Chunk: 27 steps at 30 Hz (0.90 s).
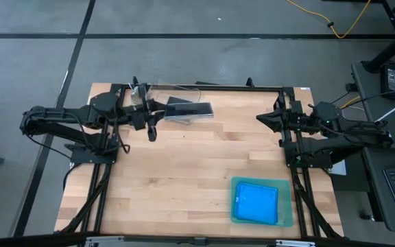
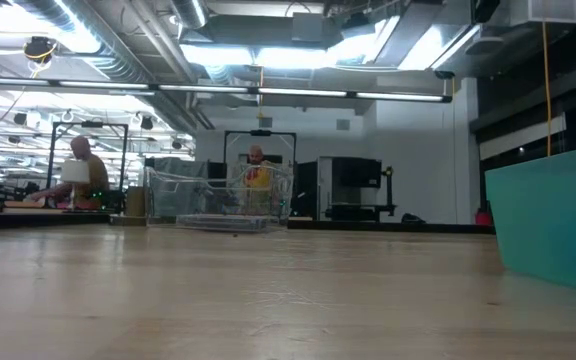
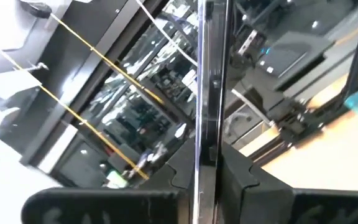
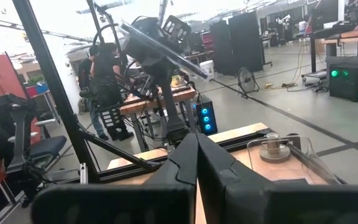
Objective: Pick & place jewel cases by type
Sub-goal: Put the black cd case into the transparent bin
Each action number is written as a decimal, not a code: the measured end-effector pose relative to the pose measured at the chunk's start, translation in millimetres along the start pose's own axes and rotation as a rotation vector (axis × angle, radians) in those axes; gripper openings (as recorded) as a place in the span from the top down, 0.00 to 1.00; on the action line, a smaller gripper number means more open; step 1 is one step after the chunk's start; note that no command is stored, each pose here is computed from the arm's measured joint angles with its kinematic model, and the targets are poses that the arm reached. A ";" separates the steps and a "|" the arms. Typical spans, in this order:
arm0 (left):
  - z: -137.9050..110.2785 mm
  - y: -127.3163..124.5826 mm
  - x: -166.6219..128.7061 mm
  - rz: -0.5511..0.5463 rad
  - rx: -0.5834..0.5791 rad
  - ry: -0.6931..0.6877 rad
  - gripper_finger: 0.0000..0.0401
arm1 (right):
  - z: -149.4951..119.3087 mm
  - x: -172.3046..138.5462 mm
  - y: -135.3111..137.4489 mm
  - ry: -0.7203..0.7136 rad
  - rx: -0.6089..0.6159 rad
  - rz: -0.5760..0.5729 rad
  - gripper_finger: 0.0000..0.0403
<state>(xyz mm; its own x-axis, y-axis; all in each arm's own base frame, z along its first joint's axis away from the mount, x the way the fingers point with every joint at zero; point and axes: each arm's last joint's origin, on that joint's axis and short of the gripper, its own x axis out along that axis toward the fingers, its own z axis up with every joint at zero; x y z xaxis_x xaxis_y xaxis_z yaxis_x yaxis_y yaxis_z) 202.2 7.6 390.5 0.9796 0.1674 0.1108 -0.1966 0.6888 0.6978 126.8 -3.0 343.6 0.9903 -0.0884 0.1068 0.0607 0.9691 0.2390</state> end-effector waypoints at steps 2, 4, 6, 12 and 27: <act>1.2 -1.3 -0.4 0.014 0.044 0.017 0.93 | 0.0 0.0 0.0 0.000 0.001 0.000 0.98; 2.6 -2.7 -1.0 0.029 0.092 0.036 0.93 | 0.0 0.0 0.0 0.000 0.001 0.000 0.98; 4.2 -4.3 -1.6 0.044 0.154 0.056 0.93 | 0.0 0.0 0.0 0.000 0.001 0.000 0.98; 10.3 -10.1 -4.3 0.076 0.386 0.123 0.93 | 0.0 0.1 0.0 0.000 0.001 0.000 0.98; 25.1 -23.0 -10.2 0.040 0.765 0.103 0.93 | -0.7 0.1 -1.8 -0.002 0.000 -0.055 0.98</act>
<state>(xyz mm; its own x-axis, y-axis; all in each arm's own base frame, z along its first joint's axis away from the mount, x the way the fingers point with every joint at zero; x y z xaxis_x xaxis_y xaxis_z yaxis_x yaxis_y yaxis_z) 197.8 -27.7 391.1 0.9562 0.2726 0.1064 -0.1128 0.0081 0.9936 126.9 -4.5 342.5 0.9853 -0.1418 0.0954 0.1148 0.9627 0.2448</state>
